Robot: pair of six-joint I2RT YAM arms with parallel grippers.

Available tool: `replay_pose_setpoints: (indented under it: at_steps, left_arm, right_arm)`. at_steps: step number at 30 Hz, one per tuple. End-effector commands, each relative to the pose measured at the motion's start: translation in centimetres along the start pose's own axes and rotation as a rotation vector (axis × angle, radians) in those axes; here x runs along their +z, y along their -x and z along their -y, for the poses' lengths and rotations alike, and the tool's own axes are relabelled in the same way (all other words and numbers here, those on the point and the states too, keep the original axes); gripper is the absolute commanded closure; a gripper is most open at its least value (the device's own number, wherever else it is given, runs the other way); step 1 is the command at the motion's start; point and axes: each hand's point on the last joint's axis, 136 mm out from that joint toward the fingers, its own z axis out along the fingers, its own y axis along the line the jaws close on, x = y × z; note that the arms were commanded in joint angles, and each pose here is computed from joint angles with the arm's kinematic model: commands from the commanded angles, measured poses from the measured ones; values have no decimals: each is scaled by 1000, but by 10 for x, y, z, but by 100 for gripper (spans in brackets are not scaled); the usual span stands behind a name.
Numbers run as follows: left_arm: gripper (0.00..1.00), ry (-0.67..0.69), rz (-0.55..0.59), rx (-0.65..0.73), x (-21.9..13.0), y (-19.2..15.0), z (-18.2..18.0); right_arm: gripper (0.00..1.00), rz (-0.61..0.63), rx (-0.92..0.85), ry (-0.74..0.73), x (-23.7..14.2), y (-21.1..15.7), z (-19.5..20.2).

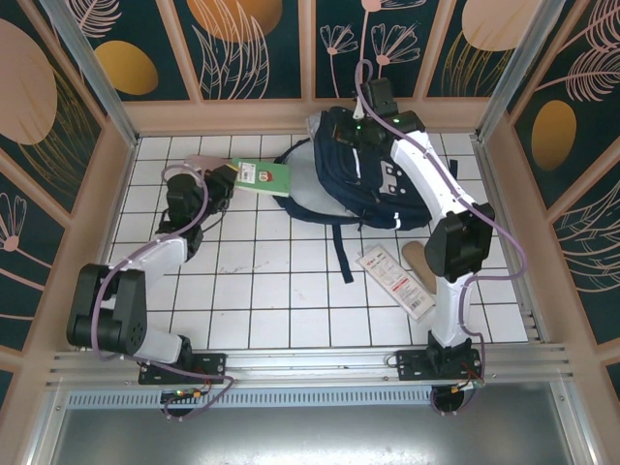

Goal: Pack the student bag

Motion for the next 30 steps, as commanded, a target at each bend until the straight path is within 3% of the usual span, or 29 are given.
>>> replay_pose_setpoints:
  at_steps: [1, 16, 22, 30]
  left_arm:
    - [100, -146, -9, 22, 23, -10, 41]
    - [100, -165, -125, 52, 152, -108, 34]
    - [100, -127, -192, 126, 185, -162, 26]
    - [97, -43, -277, 227, 204, -229, 6]
  right_arm:
    - [100, 121, -15, 275, -57, 36, -74]
    - [100, 141, 80, 405, -90, 54, -78]
    - [100, 155, 115, 442, -102, 63, -71]
    - [100, 143, 134, 444, -104, 62, -60]
